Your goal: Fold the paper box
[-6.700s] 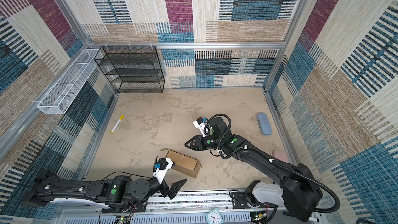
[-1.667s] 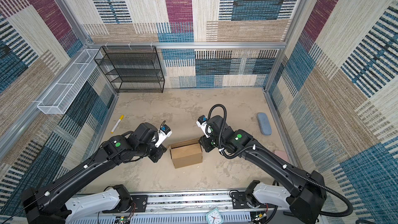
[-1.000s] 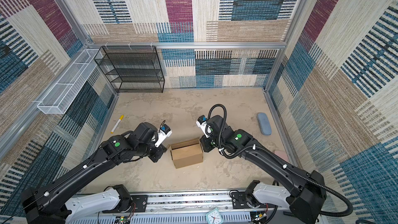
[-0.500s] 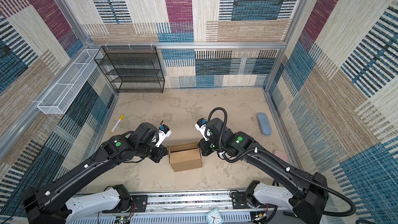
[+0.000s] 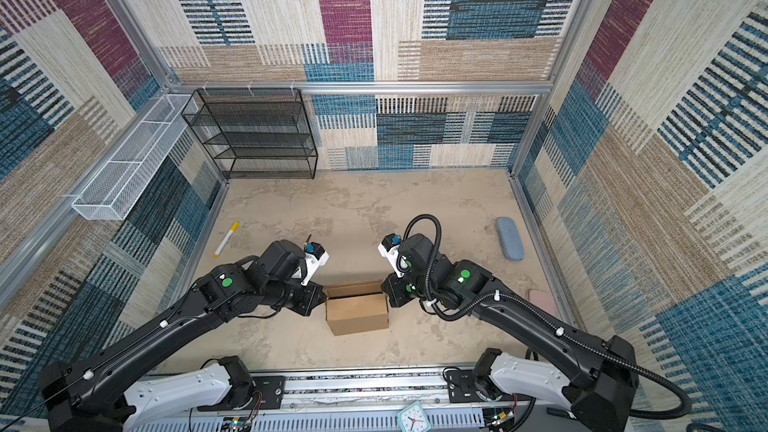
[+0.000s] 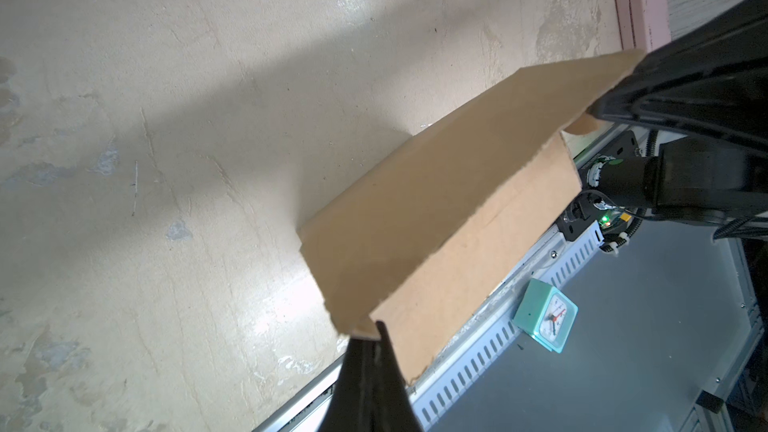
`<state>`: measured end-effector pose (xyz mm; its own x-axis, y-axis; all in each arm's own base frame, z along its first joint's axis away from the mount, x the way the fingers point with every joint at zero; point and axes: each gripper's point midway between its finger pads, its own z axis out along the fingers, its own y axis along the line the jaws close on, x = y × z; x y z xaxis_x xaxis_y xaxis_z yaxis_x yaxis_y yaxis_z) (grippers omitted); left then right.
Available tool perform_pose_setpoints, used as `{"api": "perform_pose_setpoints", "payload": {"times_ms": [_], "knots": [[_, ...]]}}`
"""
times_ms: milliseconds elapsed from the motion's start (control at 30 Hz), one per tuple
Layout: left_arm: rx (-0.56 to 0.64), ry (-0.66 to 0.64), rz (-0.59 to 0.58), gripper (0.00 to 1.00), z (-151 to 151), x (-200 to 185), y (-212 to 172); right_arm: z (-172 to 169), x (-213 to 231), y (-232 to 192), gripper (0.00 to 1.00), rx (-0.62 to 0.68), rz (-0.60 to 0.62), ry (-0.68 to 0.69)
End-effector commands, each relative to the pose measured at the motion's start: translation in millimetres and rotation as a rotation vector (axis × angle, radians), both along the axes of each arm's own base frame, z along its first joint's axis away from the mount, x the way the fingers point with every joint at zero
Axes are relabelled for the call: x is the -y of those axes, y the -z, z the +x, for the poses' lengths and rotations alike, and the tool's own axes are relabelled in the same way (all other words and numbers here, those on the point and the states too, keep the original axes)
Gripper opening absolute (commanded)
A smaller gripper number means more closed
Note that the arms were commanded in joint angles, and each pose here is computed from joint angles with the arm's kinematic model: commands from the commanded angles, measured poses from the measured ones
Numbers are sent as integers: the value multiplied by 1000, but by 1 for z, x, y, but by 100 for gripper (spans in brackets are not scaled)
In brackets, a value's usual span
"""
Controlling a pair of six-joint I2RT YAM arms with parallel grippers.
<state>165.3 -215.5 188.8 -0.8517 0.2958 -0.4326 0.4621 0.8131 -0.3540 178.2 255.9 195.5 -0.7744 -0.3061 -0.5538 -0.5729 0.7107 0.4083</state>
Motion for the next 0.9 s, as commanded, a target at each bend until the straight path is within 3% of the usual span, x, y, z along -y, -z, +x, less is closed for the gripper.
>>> {"api": "perform_pose_setpoints", "payload": {"times_ms": [0, 433, 867], "knots": [[-20, -11, -84, 0, 0, 14, -12, -6, -11, -5, 0, -22, 54, -29], [-98, -61, -261, 0, -10, 29, -29, -10, -12, -11, 0, -35, 71, -29], [-126, -109, -325, 0, -12, 31, -31, -17, -13, -14, 0, -51, 87, -22]]}}
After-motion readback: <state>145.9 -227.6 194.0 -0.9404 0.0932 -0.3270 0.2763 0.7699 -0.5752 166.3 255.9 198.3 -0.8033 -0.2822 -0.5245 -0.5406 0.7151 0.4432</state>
